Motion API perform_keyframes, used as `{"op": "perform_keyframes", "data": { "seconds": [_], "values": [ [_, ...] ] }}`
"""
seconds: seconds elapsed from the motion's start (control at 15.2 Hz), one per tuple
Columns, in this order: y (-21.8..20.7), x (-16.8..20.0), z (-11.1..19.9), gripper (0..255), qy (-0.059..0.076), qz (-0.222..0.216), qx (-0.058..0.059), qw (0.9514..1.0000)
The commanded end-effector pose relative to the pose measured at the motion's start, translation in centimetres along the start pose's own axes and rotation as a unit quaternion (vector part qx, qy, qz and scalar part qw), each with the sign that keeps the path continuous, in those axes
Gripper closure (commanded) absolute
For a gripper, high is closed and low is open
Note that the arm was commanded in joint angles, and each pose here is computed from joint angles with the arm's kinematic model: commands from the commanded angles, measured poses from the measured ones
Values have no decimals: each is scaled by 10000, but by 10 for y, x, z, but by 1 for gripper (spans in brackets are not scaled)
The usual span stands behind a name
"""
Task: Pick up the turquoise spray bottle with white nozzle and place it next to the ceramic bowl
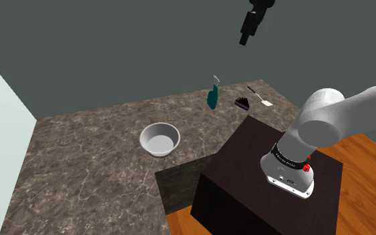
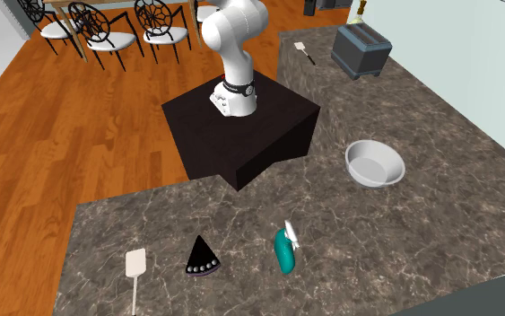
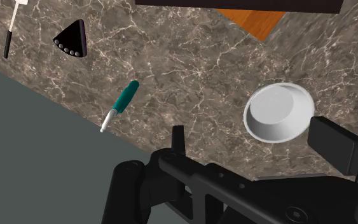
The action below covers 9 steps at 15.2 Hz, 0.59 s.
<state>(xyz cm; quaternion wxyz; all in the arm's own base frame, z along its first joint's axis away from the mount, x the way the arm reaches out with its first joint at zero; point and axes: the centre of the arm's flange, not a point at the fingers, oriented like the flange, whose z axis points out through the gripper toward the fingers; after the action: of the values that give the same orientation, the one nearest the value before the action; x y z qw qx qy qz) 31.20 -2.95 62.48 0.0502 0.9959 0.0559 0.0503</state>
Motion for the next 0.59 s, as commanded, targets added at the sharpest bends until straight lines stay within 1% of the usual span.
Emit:
{"op": "perform_keyframes", "data": {
  "seconds": [0.0, 0.53],
  "values": [
    [0, 0, 0, 0, 0, 0, 0, 10000],
    [48, 35, 88, 0, -55, 340, -14, 9994]
  ]
}}
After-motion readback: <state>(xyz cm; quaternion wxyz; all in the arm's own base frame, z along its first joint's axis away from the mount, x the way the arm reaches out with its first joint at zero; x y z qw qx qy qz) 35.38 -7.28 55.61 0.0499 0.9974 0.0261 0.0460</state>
